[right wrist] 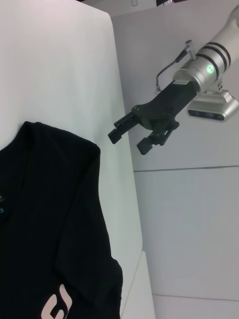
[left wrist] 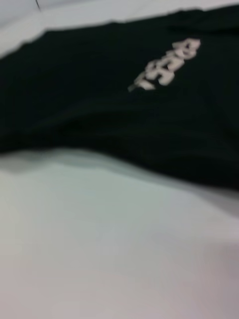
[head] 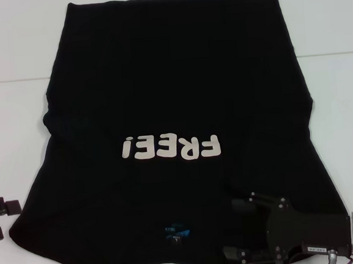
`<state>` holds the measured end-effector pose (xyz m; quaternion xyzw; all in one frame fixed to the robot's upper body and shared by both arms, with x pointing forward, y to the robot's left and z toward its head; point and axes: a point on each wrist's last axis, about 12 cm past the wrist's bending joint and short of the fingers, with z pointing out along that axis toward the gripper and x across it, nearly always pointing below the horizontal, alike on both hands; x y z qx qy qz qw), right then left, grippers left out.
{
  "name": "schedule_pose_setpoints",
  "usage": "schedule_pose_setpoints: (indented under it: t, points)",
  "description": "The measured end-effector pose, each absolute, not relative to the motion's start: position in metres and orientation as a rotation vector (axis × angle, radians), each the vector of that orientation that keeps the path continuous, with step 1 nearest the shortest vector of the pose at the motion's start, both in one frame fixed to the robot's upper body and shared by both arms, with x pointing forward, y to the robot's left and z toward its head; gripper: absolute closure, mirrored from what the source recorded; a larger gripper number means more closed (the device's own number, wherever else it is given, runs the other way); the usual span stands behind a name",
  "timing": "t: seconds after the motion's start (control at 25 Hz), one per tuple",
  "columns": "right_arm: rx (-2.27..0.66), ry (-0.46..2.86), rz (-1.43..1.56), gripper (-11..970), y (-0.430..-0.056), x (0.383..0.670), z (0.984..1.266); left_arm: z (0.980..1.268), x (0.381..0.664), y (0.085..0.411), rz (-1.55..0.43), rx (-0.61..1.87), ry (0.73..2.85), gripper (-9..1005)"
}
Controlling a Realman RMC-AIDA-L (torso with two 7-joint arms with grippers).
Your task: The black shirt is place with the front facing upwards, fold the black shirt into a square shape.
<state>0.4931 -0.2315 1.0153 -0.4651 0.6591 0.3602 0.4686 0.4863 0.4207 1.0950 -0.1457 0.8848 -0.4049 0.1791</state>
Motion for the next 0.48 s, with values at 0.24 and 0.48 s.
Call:
schedule_pose_setpoints:
  t: [0.24, 0.48]
  points:
    - [-1.143, 1.617, 0.875, 16, -0.232, 0.493, 1.014, 1.093, 0.499, 0.417, -1.054, -0.382, 2.583, 124]
    - [-1.142, 1.618, 0.873, 16, -0.233, 0.492, 1.014, 1.091, 0.506, 0.417, -0.988, -0.359, 2.597, 134]
